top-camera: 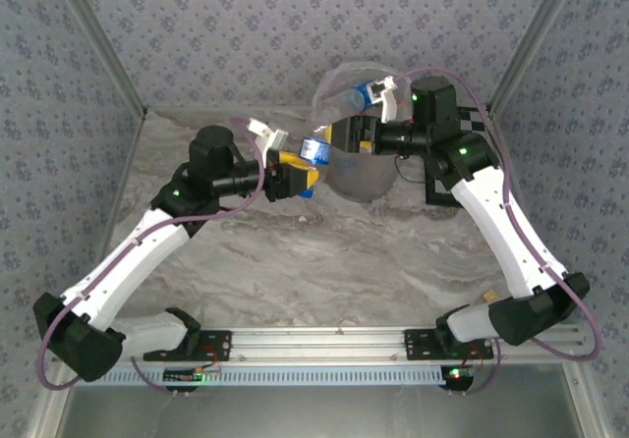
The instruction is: Put the plastic bottles in the bin
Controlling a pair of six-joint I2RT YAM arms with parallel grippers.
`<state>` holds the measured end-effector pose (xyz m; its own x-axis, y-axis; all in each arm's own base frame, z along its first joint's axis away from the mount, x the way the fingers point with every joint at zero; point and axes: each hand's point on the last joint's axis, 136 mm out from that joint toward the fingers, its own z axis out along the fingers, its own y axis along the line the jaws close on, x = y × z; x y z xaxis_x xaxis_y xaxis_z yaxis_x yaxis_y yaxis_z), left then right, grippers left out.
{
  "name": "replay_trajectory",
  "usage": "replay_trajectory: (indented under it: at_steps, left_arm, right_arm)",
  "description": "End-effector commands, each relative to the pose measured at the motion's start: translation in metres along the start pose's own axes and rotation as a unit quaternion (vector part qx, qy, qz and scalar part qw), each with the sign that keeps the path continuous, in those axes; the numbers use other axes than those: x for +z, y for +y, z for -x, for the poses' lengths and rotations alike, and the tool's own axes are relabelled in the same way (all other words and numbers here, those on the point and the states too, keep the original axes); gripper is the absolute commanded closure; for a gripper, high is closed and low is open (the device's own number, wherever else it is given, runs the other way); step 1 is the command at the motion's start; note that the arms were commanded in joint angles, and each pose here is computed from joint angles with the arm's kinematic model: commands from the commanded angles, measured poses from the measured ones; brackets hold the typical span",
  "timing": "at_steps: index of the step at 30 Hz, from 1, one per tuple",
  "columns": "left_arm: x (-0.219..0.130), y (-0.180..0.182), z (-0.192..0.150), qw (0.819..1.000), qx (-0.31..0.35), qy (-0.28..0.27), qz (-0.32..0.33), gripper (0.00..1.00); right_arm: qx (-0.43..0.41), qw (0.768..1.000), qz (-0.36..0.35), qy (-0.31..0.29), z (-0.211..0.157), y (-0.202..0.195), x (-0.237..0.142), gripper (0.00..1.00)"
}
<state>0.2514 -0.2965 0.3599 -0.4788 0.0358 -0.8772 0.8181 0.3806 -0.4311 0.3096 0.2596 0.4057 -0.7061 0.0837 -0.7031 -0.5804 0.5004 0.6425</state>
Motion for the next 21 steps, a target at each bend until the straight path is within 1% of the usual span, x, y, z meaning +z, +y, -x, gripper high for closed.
replay_trajectory:
  at_steps: [1,3,8,9,10,12,13,14,15,17,18,19,20,21]
  left_arm:
    - [0.009,-0.005,0.012,1.0,0.011,-0.016,-0.015,0.6]
    - [0.013,-0.011,0.015,0.999,0.016,-0.018,-0.029,0.6]
    - [0.017,-0.021,0.018,0.998,0.026,-0.025,-0.045,0.59]
    - [0.019,-0.021,0.021,0.998,0.022,-0.028,-0.044,0.59]
    - [0.021,-0.021,0.023,0.998,0.017,-0.031,-0.044,0.59]
    - [0.025,-0.024,0.026,0.998,0.017,-0.033,-0.05,0.59]
    - [0.027,-0.025,0.027,0.998,0.017,-0.032,-0.052,0.57]
    - [0.029,-0.025,0.028,0.998,0.016,-0.032,-0.051,0.53]
    - [0.031,-0.024,0.029,0.998,0.015,-0.03,-0.048,0.46]
    - [0.033,-0.018,0.031,0.999,0.01,-0.029,-0.033,0.3]
    - [0.033,-0.016,0.033,0.999,0.008,-0.031,-0.024,0.18]
    - [0.032,-0.013,0.034,0.999,0.007,-0.034,-0.015,0.09]
    - [0.03,-0.012,0.035,0.999,0.007,-0.037,-0.01,0.03]
    - [0.029,-0.011,0.035,0.999,0.007,-0.041,-0.003,0.0]
  right_arm:
    - [-0.01,0.999,0.033,-0.012,0.005,0.015,0.006,0.05]
    - [-0.007,1.0,0.024,-0.009,0.005,0.01,0.011,0.06]
    - [-0.003,1.0,0.01,-0.004,0.008,-0.001,0.02,0.15]
    - [-0.001,1.0,0.008,-0.006,0.011,-0.003,0.02,0.18]
    - [0.001,1.0,0.007,-0.008,0.014,-0.005,0.021,0.25]
    - [-0.001,1.0,0.009,-0.018,0.023,-0.006,0.017,0.32]
    - [-0.003,1.0,0.01,-0.023,0.028,-0.004,0.014,0.36]
    - [-0.006,1.0,0.009,-0.026,0.031,-0.003,0.01,0.4]
    - [-0.011,0.999,0.006,-0.031,0.036,-0.002,0.005,0.44]
    - [-0.02,0.999,-0.004,-0.042,0.045,-0.002,-0.006,0.47]
    - [-0.025,0.998,-0.009,-0.051,0.051,-0.003,-0.013,0.48]
    - [-0.029,0.998,-0.015,-0.062,0.057,-0.004,-0.021,0.5]
    - [-0.031,0.997,-0.021,-0.073,0.064,-0.004,-0.028,0.52]
    - [-0.035,0.995,-0.029,-0.087,0.073,-0.005,-0.037,0.53]
